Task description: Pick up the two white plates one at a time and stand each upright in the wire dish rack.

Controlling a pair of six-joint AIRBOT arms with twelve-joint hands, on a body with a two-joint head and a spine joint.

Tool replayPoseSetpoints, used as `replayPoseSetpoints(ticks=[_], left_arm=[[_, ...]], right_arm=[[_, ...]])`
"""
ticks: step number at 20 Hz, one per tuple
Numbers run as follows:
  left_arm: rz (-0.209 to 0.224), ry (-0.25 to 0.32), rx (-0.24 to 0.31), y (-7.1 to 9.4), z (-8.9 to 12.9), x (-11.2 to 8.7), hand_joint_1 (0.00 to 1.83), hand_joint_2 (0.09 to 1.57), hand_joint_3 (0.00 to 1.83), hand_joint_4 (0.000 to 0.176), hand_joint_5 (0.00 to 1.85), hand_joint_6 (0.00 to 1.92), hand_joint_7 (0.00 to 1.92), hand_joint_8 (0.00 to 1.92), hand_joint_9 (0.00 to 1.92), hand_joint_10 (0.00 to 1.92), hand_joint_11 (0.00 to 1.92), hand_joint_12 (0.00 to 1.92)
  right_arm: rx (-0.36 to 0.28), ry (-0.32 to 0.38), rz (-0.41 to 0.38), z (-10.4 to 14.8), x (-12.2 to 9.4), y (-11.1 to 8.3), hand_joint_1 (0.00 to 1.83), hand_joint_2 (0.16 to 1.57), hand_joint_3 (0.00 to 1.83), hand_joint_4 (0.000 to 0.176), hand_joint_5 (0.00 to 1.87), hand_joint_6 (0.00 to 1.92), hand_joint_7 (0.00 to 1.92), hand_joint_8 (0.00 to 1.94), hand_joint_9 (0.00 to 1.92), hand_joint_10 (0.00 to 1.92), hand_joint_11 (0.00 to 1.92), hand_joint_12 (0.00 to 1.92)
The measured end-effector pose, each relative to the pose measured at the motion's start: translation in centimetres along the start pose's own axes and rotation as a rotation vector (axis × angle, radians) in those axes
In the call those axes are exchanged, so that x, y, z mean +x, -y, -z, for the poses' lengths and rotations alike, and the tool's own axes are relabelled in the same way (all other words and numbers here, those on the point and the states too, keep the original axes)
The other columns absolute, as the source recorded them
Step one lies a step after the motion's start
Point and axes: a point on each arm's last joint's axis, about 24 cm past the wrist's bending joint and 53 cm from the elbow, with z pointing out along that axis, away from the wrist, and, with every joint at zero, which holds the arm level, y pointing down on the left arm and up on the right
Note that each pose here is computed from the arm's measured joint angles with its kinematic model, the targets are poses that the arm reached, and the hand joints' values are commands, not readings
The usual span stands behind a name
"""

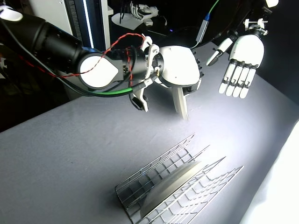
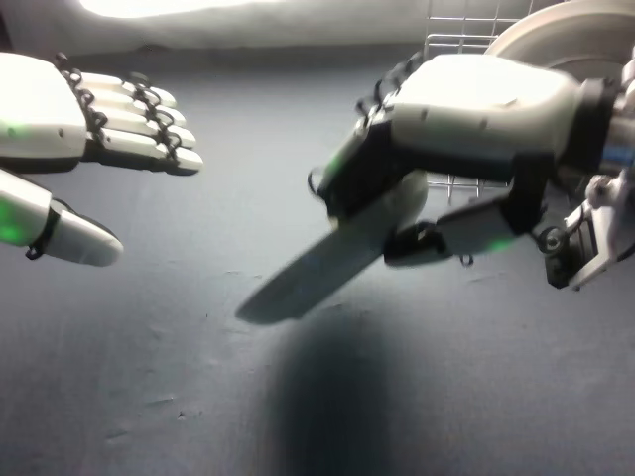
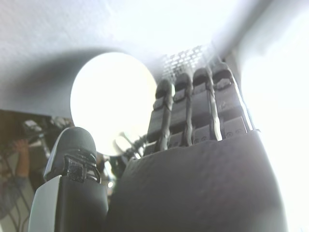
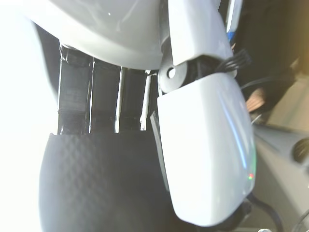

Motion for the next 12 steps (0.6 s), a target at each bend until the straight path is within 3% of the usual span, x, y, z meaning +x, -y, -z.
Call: replayPoseSetpoints(ticks=[4, 12], left_arm=[[-0.001, -0.002, 0.002, -0.1, 0.2, 0.0, 0.0, 1.24, 0.01, 0.0, 0.13, 0.0, 0.1, 0.0, 0.05, 0.0, 0.0, 0.0], [-0.013, -0.015, -0.005, -0.3, 0.3, 0.3, 0.0, 1.24, 0.0, 0.0, 0.14, 0.0, 0.12, 0.01, 0.07, 0.01, 0.02, 0.02]], right_arm=[[0.015, 0.117, -0.156, 0.9, -3.4, -0.2, 1.38, 1.08, 0.0, 0.0, 1.0, 1.06, 1.14, 0.59, 0.96, 1.02, 0.97, 1.17], [0.066, 0.273, -0.378, 2.9, -7.4, 1.4, 1.38, 1.08, 0.0, 0.0, 0.98, 1.1, 1.12, 0.62, 0.97, 1.0, 0.99, 1.08]])
